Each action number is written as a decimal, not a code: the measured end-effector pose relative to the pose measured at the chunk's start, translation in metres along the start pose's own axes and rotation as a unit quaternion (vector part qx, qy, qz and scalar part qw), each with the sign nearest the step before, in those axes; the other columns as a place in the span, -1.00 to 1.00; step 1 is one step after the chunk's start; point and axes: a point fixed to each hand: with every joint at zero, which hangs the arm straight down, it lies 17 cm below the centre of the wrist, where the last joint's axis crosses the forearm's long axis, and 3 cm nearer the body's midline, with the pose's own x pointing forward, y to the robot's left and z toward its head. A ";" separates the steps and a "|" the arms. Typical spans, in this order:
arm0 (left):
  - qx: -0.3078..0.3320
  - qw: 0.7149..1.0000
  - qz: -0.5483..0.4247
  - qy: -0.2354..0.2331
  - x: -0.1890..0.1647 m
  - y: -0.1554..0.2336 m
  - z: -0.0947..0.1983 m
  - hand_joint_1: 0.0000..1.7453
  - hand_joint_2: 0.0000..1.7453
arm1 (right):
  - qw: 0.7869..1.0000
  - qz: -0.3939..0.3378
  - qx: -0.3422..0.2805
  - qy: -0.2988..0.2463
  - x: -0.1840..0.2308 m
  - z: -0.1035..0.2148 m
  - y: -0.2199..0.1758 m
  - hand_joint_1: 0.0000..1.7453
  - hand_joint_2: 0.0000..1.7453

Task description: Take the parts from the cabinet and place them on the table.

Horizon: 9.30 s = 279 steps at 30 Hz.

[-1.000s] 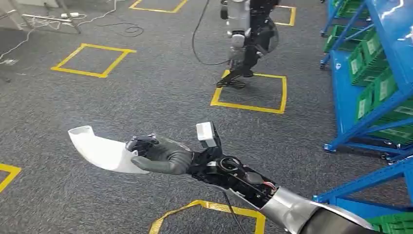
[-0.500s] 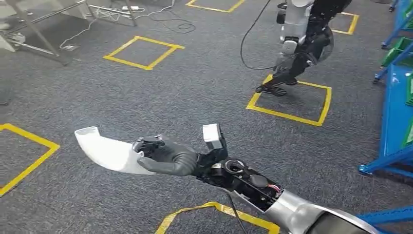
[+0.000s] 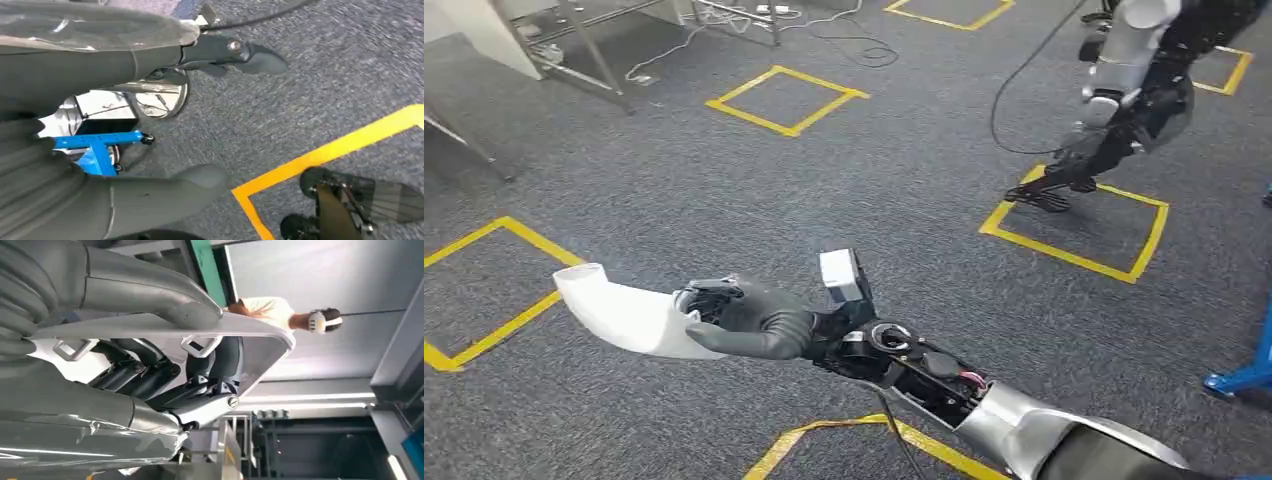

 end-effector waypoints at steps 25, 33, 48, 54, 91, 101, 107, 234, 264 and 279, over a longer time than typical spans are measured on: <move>0.002 1.000 -0.002 0.000 0.000 0.004 -0.001 -1.00 1.00 | 1.000 -0.005 -0.002 0.009 -0.008 0.003 0.002 1.00 1.00; 0.001 1.000 -0.001 0.000 0.000 0.002 0.000 -1.00 1.00 | 1.000 -0.004 0.002 0.009 -0.007 0.001 0.004 1.00 1.00; -0.002 1.000 -0.006 0.002 -0.003 0.000 0.000 -1.00 1.00 | 1.000 -0.005 0.000 0.012 -0.009 0.002 0.005 1.00 1.00; -0.001 1.000 -0.006 0.001 -0.002 0.001 0.000 -1.00 1.00 | 1.000 -0.006 -0.001 0.014 -0.011 0.003 0.005 1.00 1.00; -0.003 1.000 -0.008 0.007 -0.004 0.007 -0.001 -1.00 1.00 | 1.000 -0.006 -0.010 0.021 -0.012 0.010 0.002 1.00 1.00; -0.009 1.000 -0.010 0.006 -0.002 0.001 0.000 -1.00 1.00 | 1.000 -0.007 -0.016 0.020 -0.013 0.014 0.001 1.00 1.00; -0.008 1.000 -0.016 0.004 -0.002 0.003 -0.001 -1.00 1.00 | 1.000 -0.005 -0.016 0.018 -0.011 0.013 0.001 1.00 1.00; -0.022 1.000 -0.018 -0.006 0.000 -0.008 0.001 -1.00 1.00 | 1.000 0.002 -0.014 0.008 -0.001 0.009 0.001 1.00 1.00; -0.016 0.999 -0.029 -0.006 -0.008 0.000 0.000 -1.00 1.00 | 0.999 0.008 -0.035 0.015 -0.003 0.023 -0.014 1.00 1.00; -0.027 0.998 0.048 -0.017 0.006 -0.006 0.001 -1.00 1.00 | 0.999 0.008 -0.030 0.009 0.000 0.020 -0.012 1.00 1.00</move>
